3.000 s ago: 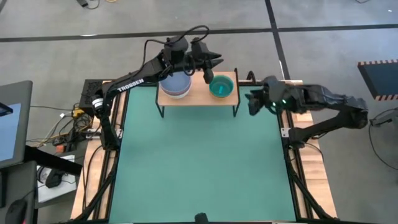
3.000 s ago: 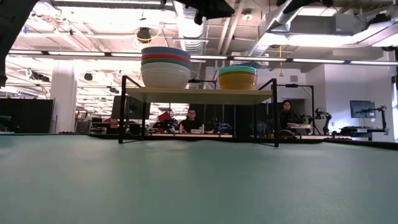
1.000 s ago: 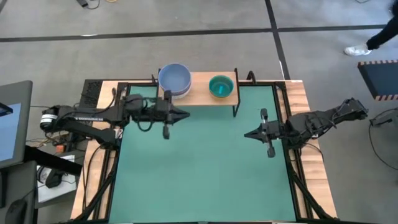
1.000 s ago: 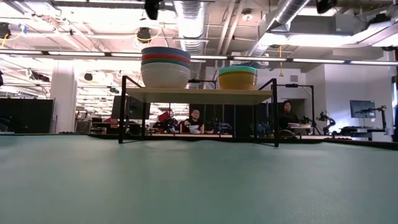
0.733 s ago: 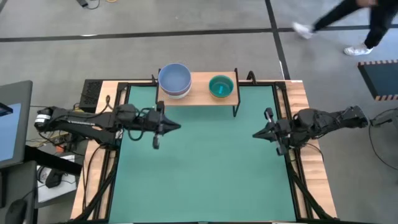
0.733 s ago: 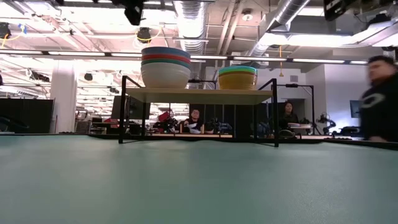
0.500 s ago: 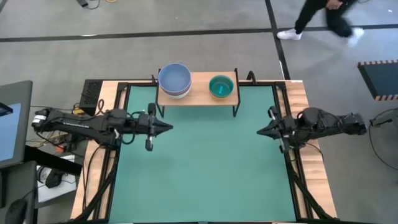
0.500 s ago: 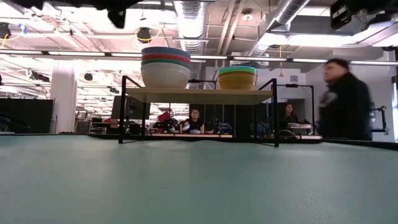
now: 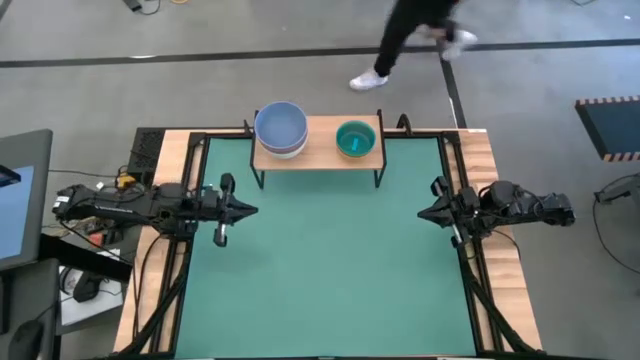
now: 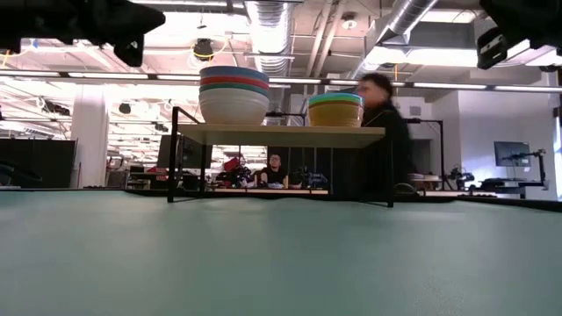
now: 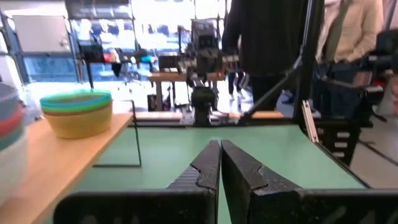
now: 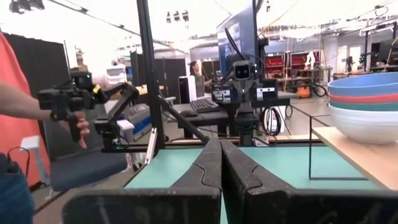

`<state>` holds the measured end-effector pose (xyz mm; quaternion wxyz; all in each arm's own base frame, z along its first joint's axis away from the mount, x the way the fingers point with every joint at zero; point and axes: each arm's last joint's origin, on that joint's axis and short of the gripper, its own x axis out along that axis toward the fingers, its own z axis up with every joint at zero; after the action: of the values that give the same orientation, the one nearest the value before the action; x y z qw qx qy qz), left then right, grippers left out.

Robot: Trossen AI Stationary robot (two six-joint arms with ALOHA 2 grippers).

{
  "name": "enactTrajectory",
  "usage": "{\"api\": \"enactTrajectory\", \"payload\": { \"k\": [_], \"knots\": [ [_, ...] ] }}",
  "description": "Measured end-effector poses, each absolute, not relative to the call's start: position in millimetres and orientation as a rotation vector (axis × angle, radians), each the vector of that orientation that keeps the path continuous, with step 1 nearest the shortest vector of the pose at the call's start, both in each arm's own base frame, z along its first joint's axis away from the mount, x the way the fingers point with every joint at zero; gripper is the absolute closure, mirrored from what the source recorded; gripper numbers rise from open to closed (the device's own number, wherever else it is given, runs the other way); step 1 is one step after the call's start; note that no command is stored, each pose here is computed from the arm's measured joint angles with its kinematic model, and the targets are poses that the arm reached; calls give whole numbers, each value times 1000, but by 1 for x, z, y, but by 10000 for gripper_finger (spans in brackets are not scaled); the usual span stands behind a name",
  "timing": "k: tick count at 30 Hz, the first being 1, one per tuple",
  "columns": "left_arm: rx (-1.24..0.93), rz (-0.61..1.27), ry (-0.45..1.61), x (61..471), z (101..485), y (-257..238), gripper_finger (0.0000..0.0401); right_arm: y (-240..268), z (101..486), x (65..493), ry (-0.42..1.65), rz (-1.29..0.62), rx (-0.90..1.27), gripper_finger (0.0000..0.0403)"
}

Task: Place and stack bowls onto a shelf
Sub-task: Return to Home Position

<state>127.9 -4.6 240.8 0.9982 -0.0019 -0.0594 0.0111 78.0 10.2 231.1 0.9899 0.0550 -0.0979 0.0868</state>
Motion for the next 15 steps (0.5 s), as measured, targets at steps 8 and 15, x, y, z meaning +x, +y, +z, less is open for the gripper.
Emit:
{"api": "enactTrajectory", "payload": {
  "k": [8,15],
  "knots": [
    [-4,43,-195,108,229,-3,401,10,227,80,-186,172,105,383],
    [-6,40,-146,96,222,-2,401,10,224,82,-212,174,121,383]
  ]
}}
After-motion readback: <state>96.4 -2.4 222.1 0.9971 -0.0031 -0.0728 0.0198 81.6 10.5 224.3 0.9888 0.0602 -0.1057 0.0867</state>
